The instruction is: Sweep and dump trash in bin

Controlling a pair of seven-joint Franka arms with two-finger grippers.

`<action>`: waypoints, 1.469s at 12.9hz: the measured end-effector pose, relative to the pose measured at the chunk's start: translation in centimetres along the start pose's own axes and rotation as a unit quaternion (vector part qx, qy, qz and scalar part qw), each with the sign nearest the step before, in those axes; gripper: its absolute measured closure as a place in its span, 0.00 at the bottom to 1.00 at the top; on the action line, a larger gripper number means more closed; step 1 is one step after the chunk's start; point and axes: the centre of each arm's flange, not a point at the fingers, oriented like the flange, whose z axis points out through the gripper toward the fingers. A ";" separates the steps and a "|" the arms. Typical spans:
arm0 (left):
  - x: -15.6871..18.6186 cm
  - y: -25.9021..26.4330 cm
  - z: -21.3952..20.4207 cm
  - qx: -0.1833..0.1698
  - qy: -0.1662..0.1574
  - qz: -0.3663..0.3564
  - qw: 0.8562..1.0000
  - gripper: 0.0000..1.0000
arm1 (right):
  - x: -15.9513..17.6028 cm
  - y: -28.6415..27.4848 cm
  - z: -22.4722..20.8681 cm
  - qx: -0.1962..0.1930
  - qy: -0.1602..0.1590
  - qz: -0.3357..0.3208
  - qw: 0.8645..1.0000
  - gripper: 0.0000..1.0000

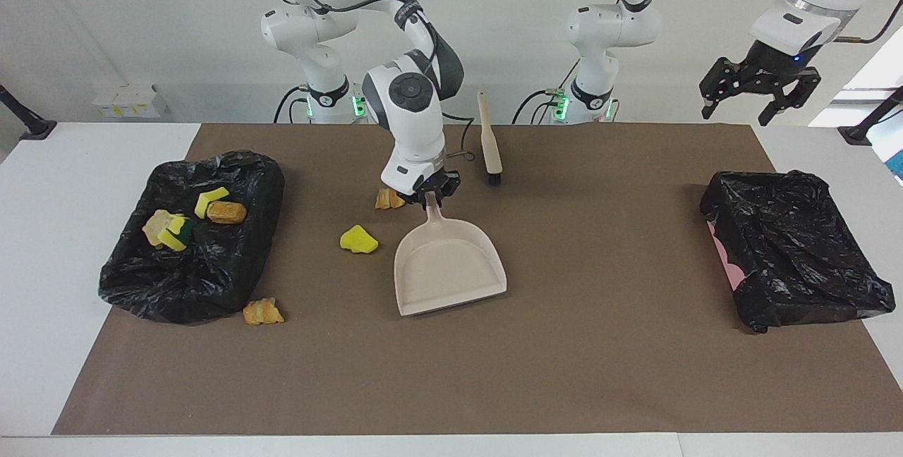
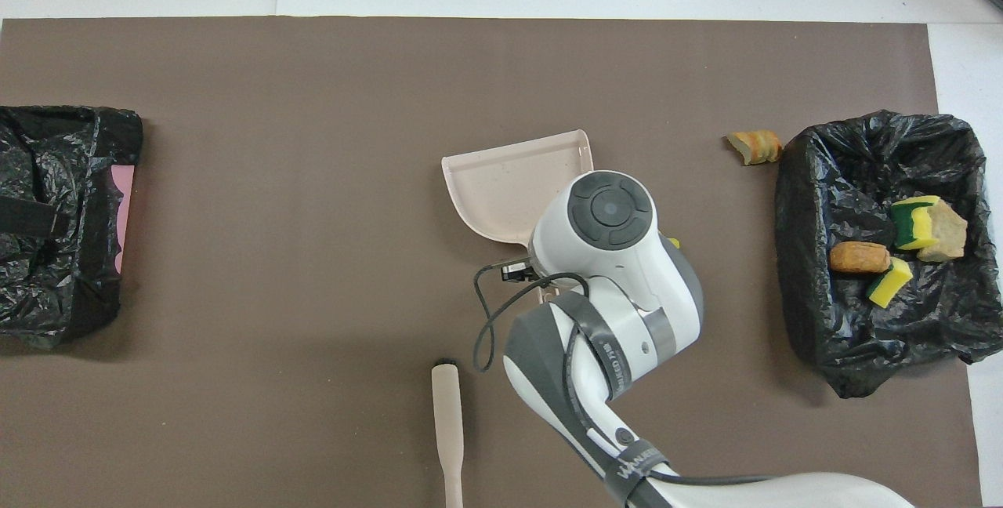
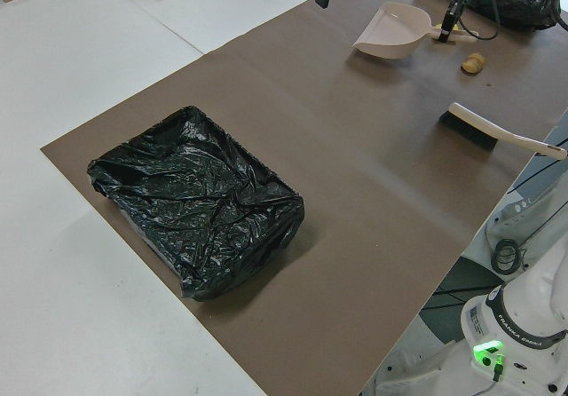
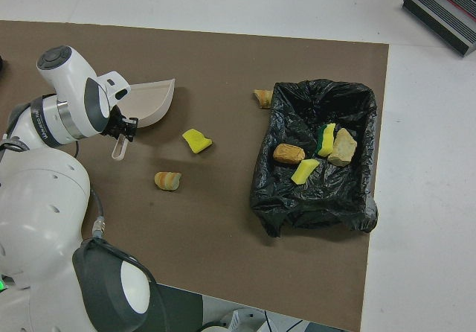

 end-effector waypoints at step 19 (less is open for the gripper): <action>3.5 9.6 2.6 0.006 0.026 0.049 0.998 0.00 | -11.9 -8.8 -3.4 -0.006 -0.134 0.048 0.990 0.00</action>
